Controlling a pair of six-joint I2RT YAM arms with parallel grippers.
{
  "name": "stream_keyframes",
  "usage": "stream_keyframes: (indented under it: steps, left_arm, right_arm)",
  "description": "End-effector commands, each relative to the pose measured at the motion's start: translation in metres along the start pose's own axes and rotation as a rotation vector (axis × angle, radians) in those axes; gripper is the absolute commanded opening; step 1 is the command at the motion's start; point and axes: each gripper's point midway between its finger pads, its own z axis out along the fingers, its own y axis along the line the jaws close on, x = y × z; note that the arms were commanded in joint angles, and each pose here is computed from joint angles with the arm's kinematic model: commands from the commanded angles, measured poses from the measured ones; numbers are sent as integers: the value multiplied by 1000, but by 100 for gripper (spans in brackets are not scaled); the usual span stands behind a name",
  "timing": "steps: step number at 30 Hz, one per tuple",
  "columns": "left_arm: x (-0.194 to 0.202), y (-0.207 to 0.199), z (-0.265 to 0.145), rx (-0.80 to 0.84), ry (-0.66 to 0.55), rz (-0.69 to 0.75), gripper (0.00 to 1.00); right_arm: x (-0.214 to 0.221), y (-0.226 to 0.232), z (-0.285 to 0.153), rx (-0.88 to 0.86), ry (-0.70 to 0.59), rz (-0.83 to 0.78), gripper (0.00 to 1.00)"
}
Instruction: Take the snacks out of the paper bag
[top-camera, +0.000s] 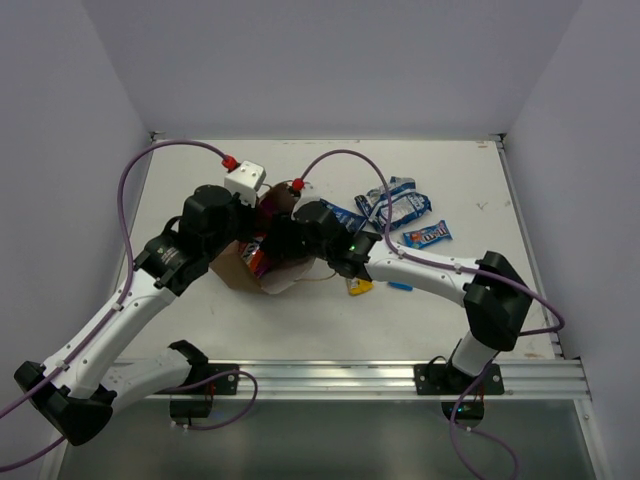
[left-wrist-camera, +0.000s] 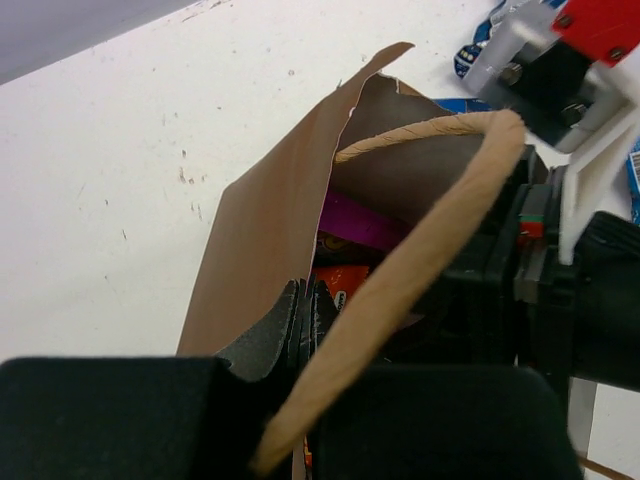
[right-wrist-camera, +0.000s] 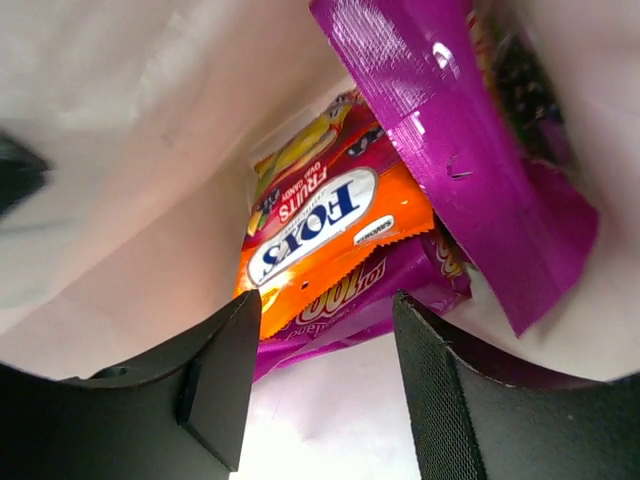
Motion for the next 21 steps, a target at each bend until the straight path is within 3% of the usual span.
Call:
stream_keyframes:
  steps: [1,10,21]
  left_arm:
    - [-22,1,-6,-9,-83,-27,0]
    - [-22,0,-6,-3,-82,-27,0]
    - [-21,-1,-5,-2,-77,-23,0]
  right_arm:
    - [-48,23,-24,-49,-164,20,58]
    - [-39,30,3,-64,-104,24,57]
    - [16,-7,25,54,46,122,55]
